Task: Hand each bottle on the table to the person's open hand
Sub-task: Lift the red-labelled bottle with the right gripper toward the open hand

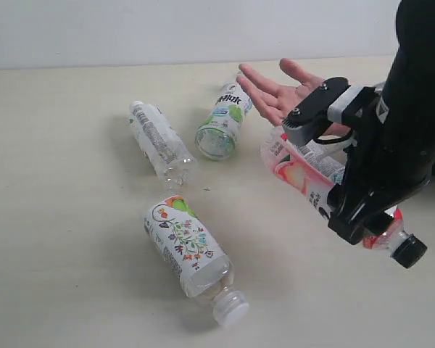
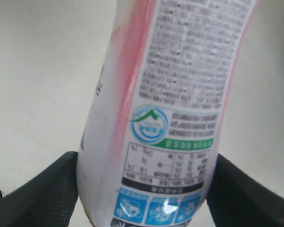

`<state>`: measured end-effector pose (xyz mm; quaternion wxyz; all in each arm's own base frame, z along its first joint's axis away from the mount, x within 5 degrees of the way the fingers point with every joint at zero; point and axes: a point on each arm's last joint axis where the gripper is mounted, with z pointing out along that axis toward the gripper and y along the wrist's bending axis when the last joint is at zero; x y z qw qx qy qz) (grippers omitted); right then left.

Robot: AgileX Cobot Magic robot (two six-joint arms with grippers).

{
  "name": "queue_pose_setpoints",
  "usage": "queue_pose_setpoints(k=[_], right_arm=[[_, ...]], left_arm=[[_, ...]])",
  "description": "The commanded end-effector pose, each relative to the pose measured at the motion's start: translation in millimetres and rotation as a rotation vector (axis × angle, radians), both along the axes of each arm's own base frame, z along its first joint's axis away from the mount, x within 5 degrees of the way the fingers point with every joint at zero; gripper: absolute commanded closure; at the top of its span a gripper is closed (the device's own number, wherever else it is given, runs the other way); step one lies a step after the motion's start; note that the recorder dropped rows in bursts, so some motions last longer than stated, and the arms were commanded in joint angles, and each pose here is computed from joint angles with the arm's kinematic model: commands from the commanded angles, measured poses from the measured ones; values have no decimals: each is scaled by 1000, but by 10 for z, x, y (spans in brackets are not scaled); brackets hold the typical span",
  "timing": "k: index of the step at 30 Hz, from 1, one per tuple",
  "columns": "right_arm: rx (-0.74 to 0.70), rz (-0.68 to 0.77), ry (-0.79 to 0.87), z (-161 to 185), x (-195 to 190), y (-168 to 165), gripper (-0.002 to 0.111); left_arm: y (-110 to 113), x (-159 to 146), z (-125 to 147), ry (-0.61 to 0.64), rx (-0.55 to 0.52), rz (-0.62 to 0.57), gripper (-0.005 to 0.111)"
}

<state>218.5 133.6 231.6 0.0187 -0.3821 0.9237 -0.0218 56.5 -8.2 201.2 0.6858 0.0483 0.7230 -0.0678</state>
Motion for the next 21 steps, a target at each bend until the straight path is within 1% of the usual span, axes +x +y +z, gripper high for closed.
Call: queue_pose_setpoints(k=[1, 3, 7, 14, 21], right_arm=[[33, 9, -47, 173, -80, -40, 108], [44, 7, -56, 223, -110, -54, 108], [93, 21, -9, 267, -189, -32, 108], [105, 28, -76, 379, -221, -80, 108], [186, -1, -197, 537, -230, -86, 108]], left_arm=[[1, 0, -1, 1, -9, 2, 107], [1, 0, -1, 1, -9, 2, 107], [1, 0, -1, 1, -9, 2, 107], [1, 0, -1, 1, -9, 2, 107], [1, 0, -1, 1, -9, 2, 107]])
